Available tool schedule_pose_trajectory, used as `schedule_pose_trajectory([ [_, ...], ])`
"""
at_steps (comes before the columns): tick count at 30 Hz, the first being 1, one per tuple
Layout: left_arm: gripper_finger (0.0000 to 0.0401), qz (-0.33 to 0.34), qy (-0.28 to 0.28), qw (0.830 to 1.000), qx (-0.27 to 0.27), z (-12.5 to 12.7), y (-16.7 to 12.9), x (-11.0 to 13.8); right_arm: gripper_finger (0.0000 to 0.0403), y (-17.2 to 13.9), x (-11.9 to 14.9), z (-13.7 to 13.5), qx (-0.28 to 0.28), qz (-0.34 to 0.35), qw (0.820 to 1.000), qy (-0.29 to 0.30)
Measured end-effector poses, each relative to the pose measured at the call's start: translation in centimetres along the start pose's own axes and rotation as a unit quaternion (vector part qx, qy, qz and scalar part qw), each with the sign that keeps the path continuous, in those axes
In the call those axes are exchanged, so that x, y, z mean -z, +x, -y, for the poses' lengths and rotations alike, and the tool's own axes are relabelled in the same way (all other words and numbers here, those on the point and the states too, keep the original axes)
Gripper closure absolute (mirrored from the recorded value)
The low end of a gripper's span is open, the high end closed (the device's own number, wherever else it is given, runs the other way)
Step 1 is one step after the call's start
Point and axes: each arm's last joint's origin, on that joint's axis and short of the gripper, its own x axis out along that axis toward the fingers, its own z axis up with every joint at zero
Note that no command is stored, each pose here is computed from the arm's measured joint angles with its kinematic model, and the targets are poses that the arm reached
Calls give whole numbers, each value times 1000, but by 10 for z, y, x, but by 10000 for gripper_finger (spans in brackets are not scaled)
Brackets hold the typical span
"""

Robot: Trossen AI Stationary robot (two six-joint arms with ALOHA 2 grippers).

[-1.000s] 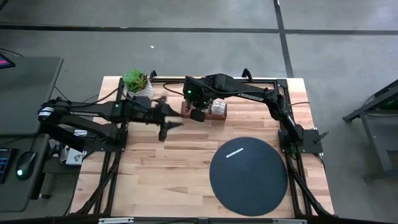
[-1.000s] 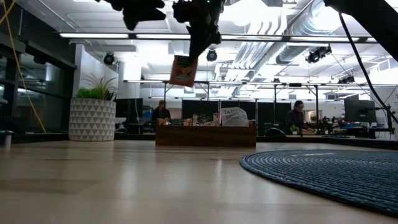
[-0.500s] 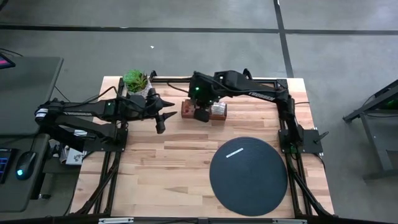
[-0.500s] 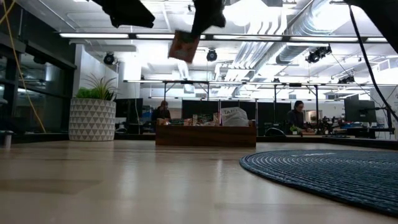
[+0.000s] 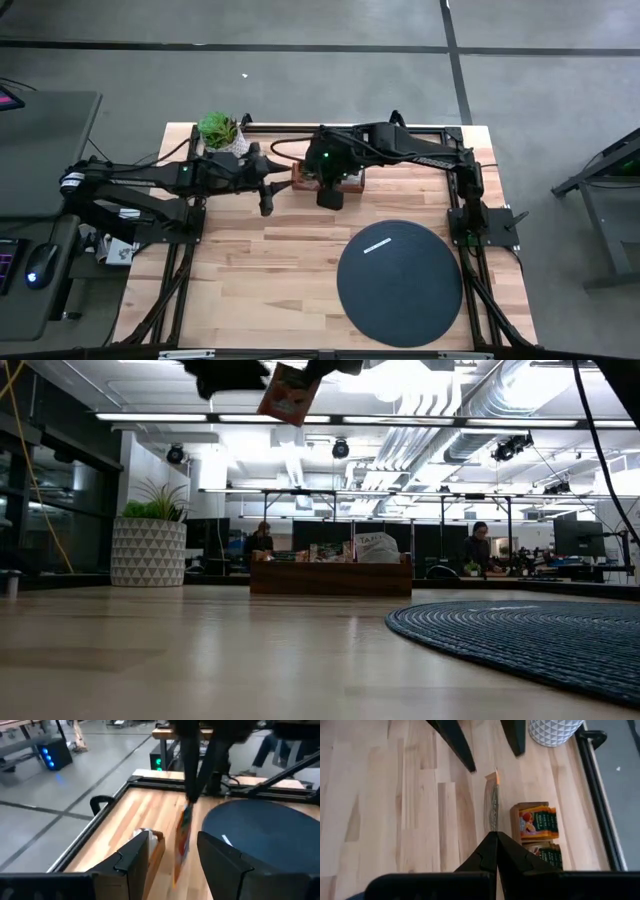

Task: Pick & Place Tea
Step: Put the red orange tea sachet into the left section of the wooden organizer

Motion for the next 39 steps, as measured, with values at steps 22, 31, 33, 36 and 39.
schedule_pose_trajectory([
  [22, 271, -18, -47, 997, 50, 12, 33, 11, 403, 0, -1, -7, 9, 4, 1000, -15],
  [31, 392, -15, -48, 998, 49, 11, 31, 10, 403, 0, 0, -7, 10, 2, 1000, -21],
  [33, 390, -17, -50, 998, 47, 11, 31, 10, 402, 0, 0, -6, 11, 2, 1000, -15],
  [36, 396, -21, -50, 998, 44, 11, 32, 11, 402, 1, 0, -5, 22, 1, 1000, -4],
  [39, 397, -26, -49, 998, 34, 10, 32, 12, 398, 1, 1, -4, 53, -6, 999, 2],
])
